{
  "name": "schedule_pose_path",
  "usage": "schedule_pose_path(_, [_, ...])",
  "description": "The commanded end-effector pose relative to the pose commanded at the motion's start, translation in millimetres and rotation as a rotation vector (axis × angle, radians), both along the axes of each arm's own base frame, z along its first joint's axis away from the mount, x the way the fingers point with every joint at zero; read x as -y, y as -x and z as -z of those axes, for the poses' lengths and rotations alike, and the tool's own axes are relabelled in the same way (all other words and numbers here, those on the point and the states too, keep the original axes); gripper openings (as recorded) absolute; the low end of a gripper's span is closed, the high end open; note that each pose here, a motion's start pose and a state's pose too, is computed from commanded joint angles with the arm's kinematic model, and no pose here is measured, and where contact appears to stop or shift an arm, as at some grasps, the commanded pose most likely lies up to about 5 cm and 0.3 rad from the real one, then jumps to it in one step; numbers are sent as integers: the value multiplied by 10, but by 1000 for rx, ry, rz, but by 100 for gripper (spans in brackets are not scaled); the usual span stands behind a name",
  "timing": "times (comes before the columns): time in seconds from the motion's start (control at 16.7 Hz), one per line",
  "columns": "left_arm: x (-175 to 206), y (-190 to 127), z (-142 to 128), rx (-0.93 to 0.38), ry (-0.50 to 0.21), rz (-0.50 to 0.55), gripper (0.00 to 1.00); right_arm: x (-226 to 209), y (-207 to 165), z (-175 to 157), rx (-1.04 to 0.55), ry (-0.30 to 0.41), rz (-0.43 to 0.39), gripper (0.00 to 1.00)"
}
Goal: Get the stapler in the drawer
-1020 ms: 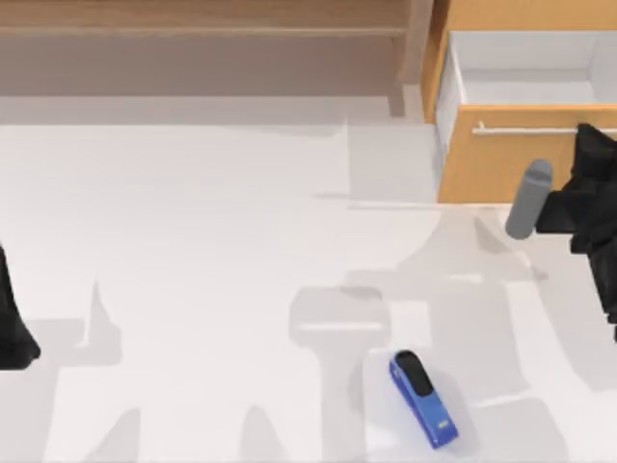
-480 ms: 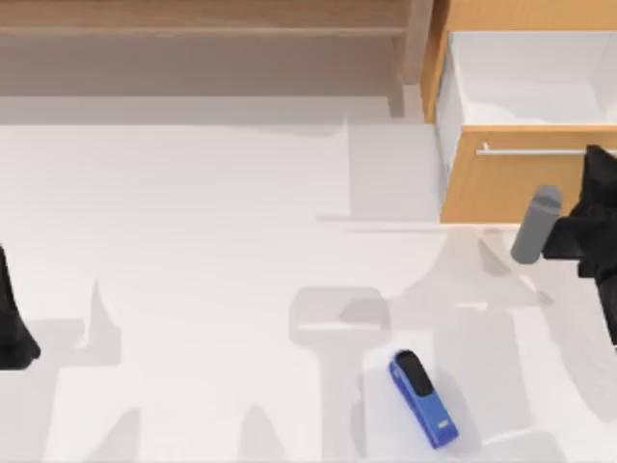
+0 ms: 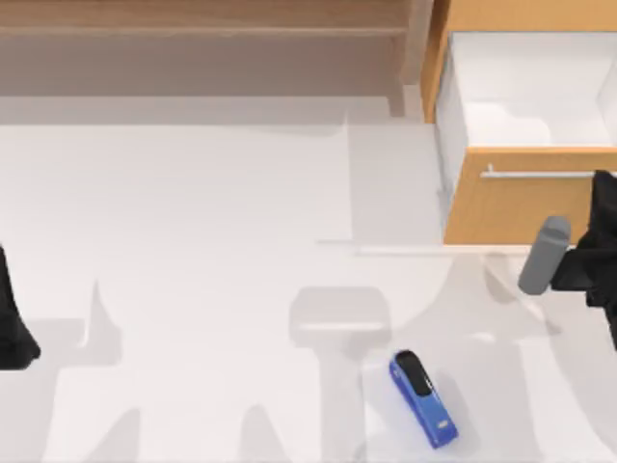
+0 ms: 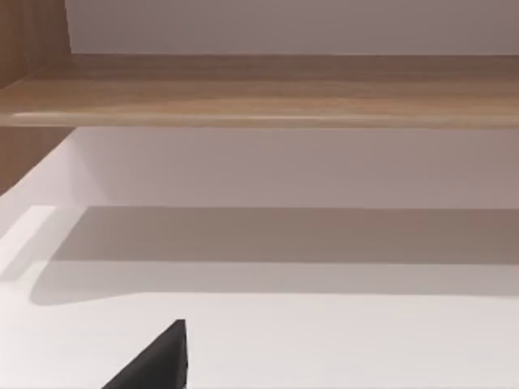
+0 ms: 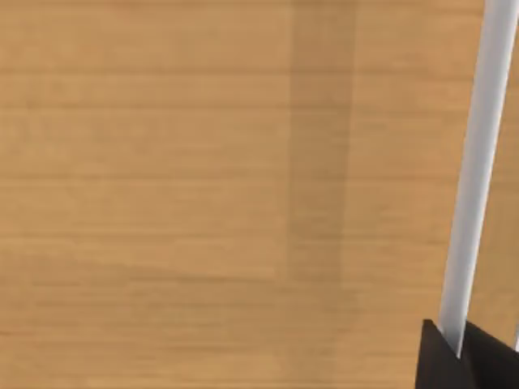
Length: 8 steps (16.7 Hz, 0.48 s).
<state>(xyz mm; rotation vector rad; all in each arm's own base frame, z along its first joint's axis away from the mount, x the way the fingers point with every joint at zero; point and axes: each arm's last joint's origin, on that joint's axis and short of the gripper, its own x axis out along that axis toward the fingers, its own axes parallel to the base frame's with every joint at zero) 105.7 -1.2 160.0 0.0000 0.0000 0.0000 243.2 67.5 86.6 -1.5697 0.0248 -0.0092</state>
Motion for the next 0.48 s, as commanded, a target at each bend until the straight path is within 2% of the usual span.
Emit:
schedule_pose_path(0.06, [0, 0, 0, 0, 0, 0, 100, 0, 0, 0, 0, 0, 0, 0])
schedule_pose_path(0.48, [0, 0, 0, 0, 0, 0, 100, 0, 0, 0, 0, 0, 0, 53])
